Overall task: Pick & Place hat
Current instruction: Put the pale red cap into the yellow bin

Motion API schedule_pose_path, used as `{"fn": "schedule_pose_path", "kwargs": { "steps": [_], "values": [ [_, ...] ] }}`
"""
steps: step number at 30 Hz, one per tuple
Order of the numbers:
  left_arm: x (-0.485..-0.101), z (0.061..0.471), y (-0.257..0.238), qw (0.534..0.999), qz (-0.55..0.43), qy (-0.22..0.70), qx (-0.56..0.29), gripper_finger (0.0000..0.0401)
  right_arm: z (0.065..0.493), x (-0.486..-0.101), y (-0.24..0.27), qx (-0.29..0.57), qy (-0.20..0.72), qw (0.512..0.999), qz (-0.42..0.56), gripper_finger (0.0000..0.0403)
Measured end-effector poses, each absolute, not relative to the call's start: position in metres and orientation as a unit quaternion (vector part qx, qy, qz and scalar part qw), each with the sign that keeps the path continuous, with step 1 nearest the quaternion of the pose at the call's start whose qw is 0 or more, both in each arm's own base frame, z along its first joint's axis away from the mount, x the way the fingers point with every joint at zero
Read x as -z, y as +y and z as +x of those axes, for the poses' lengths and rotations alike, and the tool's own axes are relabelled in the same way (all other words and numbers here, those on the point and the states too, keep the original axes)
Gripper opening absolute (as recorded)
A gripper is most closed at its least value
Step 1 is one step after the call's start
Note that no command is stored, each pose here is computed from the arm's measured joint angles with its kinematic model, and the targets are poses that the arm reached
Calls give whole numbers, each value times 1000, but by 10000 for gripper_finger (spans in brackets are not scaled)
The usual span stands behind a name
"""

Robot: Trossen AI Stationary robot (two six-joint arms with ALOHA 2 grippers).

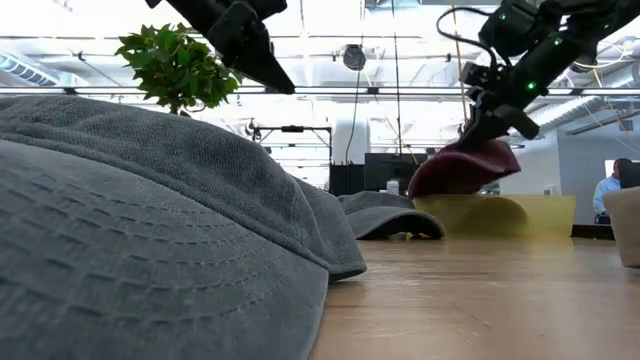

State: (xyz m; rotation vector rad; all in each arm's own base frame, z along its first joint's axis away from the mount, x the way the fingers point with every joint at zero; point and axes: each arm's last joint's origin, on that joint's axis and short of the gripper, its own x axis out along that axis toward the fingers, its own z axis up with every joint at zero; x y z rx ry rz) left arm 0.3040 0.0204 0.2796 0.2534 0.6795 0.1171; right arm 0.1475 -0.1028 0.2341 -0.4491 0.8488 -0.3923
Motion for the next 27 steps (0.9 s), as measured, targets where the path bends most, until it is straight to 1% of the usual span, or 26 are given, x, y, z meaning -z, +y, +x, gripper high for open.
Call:
{"fn": "schedule_pose_path", "kwargs": {
  "steps": [3,6,9,13,19,24,27],
  "values": [
    [-280,304,20,933,124,332,-57,88,142,-234,-112,206,413,861,-215,0],
    [-280,304,20,933,124,332,-57,88,137,-236,-119,209,401,867,-210,0],
    [-280,304,20,933,124,332,-57,88,134,-236,-126,231,389,872,-186,0],
    [-280,304,20,933,124,332,-57,87,131,-234,-132,269,391,867,-152,8],
    [-280,304,20,934,123,332,-57,88,132,-230,-133,274,398,867,-123,48],
    [-280,304,20,934,121,332,-58,88,131,-232,-133,296,393,863,-116,97],
    [-280,304,20,934,121,332,-58,88,130,-238,-132,314,365,870,-104,128]
  ]
}}
